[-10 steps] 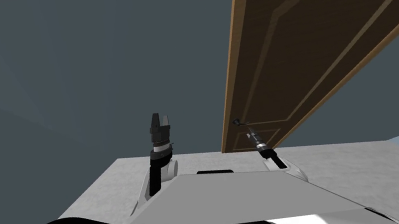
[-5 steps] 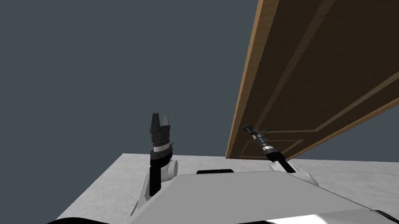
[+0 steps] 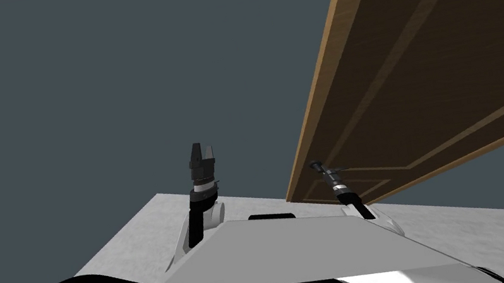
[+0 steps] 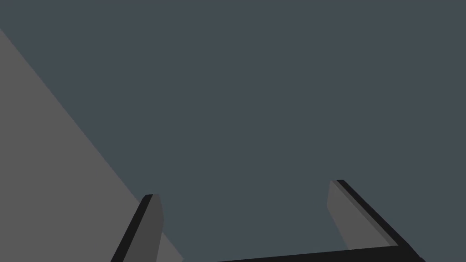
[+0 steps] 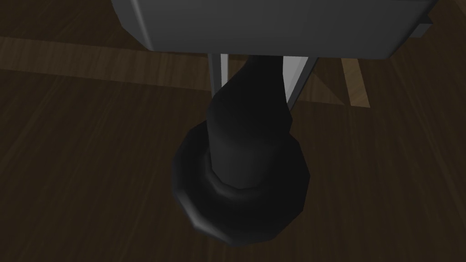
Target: Pull the door open
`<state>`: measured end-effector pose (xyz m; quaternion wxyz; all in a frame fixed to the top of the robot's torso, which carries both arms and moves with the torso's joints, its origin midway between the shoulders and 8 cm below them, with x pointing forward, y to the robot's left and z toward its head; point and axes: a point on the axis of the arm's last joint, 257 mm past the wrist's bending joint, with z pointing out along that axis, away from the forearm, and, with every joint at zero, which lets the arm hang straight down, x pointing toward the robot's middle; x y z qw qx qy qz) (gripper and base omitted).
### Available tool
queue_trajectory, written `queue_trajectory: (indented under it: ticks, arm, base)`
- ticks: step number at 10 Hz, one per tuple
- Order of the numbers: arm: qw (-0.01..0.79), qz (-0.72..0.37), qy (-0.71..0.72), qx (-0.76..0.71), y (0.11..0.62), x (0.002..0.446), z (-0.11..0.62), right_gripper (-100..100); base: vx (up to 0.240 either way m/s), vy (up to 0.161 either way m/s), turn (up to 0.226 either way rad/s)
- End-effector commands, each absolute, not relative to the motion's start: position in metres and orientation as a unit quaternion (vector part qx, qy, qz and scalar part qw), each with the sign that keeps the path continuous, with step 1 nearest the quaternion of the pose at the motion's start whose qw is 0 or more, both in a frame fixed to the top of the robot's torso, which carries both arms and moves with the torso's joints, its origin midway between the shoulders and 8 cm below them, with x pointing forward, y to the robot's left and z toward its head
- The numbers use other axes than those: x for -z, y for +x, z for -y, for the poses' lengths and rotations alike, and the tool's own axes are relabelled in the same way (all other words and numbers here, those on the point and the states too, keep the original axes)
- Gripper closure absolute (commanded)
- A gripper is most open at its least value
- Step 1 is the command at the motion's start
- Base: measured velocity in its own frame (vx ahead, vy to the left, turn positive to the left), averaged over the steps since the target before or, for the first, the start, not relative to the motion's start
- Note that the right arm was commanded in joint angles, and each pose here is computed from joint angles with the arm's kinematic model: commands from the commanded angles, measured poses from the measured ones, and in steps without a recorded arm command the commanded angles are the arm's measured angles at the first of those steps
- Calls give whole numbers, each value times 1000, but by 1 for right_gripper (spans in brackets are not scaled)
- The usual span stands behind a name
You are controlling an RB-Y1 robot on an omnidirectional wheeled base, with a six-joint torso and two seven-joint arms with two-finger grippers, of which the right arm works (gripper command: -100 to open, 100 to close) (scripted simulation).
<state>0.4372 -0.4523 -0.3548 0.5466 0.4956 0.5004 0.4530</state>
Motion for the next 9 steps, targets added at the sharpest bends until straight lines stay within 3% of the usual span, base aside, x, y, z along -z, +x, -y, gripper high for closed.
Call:
queue_trajectory:
  ticks: [1,4,9]
  arm:
    - [546,-501,495,-452,437,356,452,100]
    - [542,-506,492,-456,430,356,453,100]
    - [528,-523,474,-473,410,355,452,100]
  base:
    - [-12,-2,1]
    - [-35,-11,29]
    - [-188,-68,123]
